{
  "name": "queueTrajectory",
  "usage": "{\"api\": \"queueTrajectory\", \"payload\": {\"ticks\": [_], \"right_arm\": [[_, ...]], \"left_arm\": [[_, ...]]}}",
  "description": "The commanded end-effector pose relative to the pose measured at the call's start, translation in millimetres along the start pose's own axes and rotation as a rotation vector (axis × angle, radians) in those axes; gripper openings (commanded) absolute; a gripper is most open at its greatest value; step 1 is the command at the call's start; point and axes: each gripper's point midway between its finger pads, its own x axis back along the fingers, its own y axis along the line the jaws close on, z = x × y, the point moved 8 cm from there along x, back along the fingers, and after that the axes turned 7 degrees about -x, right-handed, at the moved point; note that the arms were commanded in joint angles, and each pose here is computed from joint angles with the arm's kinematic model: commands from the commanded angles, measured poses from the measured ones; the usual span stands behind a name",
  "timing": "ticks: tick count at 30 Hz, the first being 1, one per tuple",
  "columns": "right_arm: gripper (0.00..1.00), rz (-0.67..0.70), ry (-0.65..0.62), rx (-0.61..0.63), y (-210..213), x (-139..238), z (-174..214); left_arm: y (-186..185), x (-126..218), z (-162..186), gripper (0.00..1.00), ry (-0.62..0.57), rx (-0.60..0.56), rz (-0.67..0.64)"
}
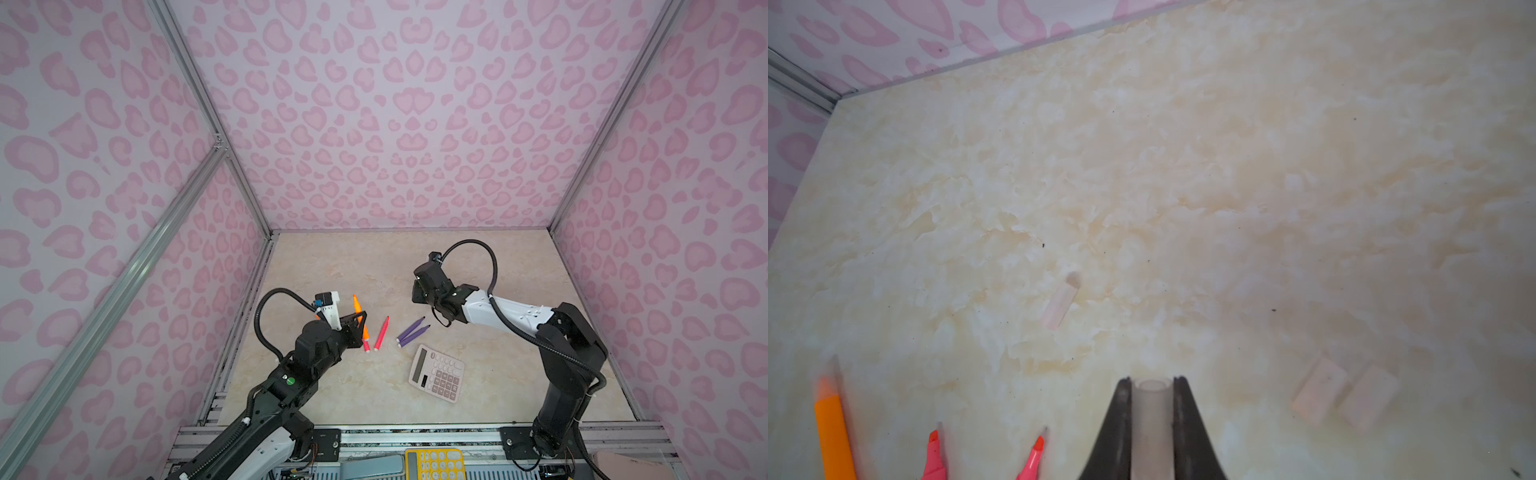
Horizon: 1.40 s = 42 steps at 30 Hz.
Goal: Insert the pens into the pen caps
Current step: 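Lift the pink cap toward the highlighter with right gripper while left gripper approaches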
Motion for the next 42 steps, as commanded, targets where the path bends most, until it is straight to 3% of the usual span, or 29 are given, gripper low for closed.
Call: {"api": "queueTrajectory", "payload": {"ticks": [1,6,13,23,37,42], "right_arm": [[0.0,-0.098,-0.076,-0.015,-1,17,-8],[0.0,-0.254,-0.115,-0.062,-5,42,-3],[0.0,-0.287,-0.173,-0.063,-23,69,0],[0.0,-0.349,-0.167,-0.077,-25,65,11],[0.0,-0.399,-0.168,-0.073,-18,70,9],[0.0,-0.42,-0.168,-0.069,-18,71,13]], "left_arm": [[-2,3,23,0.04,0.024,0.019,0.119],[-7,18,16,0.04,-0.021,-0.077,0.143],[-4,9,24,0.04,-0.059,-0.102,0.189],[-8,-20,39,0.04,0.021,-0.057,0.256],[-55,-62,50,0.04,0.132,-0.168,0.391],[-54,-71,59,0.04,0.138,-0.177,0.383]]}}
